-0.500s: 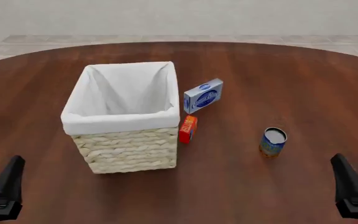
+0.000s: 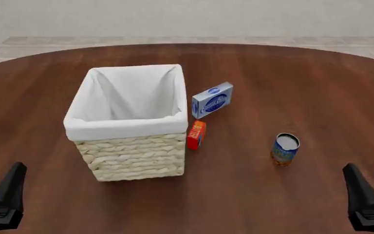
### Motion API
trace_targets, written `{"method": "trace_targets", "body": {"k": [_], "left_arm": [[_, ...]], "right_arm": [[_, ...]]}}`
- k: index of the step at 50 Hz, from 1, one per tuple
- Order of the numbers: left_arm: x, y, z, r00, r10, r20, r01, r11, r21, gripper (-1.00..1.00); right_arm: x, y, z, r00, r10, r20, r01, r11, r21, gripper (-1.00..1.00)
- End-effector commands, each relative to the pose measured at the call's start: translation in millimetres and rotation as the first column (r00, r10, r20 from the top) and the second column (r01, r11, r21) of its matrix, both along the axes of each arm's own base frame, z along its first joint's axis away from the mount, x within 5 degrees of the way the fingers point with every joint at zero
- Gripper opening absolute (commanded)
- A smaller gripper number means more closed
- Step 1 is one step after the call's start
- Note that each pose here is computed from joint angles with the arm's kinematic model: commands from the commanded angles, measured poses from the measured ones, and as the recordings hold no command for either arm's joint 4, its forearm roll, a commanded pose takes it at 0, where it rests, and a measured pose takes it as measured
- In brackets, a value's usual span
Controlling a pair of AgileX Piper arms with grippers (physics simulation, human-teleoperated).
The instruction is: Pick up the alphabet soup and put it in the basket.
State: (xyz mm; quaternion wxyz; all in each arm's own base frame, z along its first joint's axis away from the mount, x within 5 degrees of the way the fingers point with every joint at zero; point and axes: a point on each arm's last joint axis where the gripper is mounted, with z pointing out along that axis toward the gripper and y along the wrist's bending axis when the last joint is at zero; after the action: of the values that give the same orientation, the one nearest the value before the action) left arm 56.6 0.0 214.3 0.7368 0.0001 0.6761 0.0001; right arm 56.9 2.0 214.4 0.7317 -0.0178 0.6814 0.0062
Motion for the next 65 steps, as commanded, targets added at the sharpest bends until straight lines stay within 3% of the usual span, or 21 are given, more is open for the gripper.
{"method": "trace_targets", "body": {"k": [1, 9, 12, 15, 19, 26, 28, 33, 34, 36, 44, 51, 55, 57, 58, 65], "left_arm": [[0.1, 0.0, 0.0, 1.000, 0.000, 0.000, 0.000, 1.000, 0.000, 1.00], [0.0, 0.0, 0.1, 1.000, 0.000, 0.000, 0.000, 1.000, 0.000, 1.00], [0.0, 0.0, 0.1, 1.000, 0.000, 0.000, 0.000, 1.000, 0.000, 1.00], [0.1, 0.0, 0.0, 1.000, 0.000, 0.000, 0.000, 1.000, 0.000, 1.00], [0.0, 0.0, 0.1, 1.000, 0.000, 0.001, 0.000, 1.000, 0.000, 1.00], [0.0, 0.0, 0.1, 1.000, 0.000, 0.000, 0.000, 1.000, 0.000, 1.00], [0.1, 0.0, 0.0, 1.000, 0.000, -0.001, 0.000, 1.000, 0.000, 1.00], [0.0, 0.0, 0.1, 1.000, 0.000, 0.000, 0.000, 1.000, 0.000, 1.00], [0.1, 0.0, 0.0, 1.000, 0.000, -0.001, 0.000, 1.000, 0.000, 1.00], [0.0, 0.0, 0.1, 1.000, 0.000, 0.000, 0.000, 1.000, 0.000, 1.00], [0.0, 0.0, 0.0, 1.000, 0.000, 0.000, 0.000, 1.000, 0.000, 1.00], [0.0, 0.0, 0.1, 1.000, 0.000, 0.000, 0.000, 1.000, 0.000, 1.00], [0.1, 0.0, 0.0, 1.000, 0.000, -0.001, 0.000, 1.000, 0.000, 1.00], [0.0, 0.0, 0.1, 1.000, 0.000, 0.000, 0.000, 1.000, 0.000, 1.00], [0.0, 0.0, 0.0, 1.000, 0.000, 0.000, 0.000, 1.000, 0.000, 1.00], [0.0, 0.0, 0.1, 1.000, 0.000, 0.000, 0.000, 1.000, 0.000, 1.00]], "right_arm": [[-0.7, 0.1, 10.2, 1.000, 0.001, 0.004, -0.001, 1.000, -0.023, 1.00], [-7.0, 0.8, 42.4, 0.999, 0.018, 0.041, -0.018, 1.000, -0.019, 1.00], [-11.3, 1.5, 61.3, 0.997, 0.042, 0.063, -0.044, 0.999, 0.026, 1.00], [-9.3, 2.2, 70.4, 0.997, 0.050, 0.065, -0.049, 0.999, -0.020, 1.00], [-6.5, 2.6, 81.9, 0.997, 0.057, 0.054, -0.059, 0.998, 0.033, 1.00], [1.0, 4.7, 110.0, 0.996, 0.079, 0.038, -0.079, 0.997, -0.010, 1.00], [3.5, 6.5, 116.7, 0.994, 0.107, 0.031, -0.108, 0.994, 0.031, 1.00], [4.5, 6.3, 129.7, 0.994, 0.099, 0.047, -0.099, 0.995, 0.000, 1.00], [5.9, 5.8, 132.7, 0.995, 0.087, 0.051, -0.085, 0.996, -0.029, 1.00], [8.8, 7.4, 138.2, 0.993, 0.107, 0.049, -0.107, 0.994, -0.006, 1.00], [32.9, 11.1, 147.4, 0.994, 0.111, 0.009, -0.112, 0.993, 0.025, 1.00], [61.5, 14.1, 146.8, 0.993, 0.099, -0.065, -0.100, 0.995, -0.018, 1.00], [75.9, 14.8, 145.1, 0.989, 0.094, -0.112, -0.088, 0.994, 0.058, 1.00], [81.5, 17.1, 143.4, 0.987, 0.105, -0.121, -0.100, 0.994, 0.044, 1.00], [86.9, 17.8, 141.5, 0.985, 0.101, -0.139, -0.102, 0.995, -0.002, 1.00], [98.4, 21.1, 139.2, 0.981, 0.110, -0.158, -0.114, 0.993, -0.012, 1.00]]}}
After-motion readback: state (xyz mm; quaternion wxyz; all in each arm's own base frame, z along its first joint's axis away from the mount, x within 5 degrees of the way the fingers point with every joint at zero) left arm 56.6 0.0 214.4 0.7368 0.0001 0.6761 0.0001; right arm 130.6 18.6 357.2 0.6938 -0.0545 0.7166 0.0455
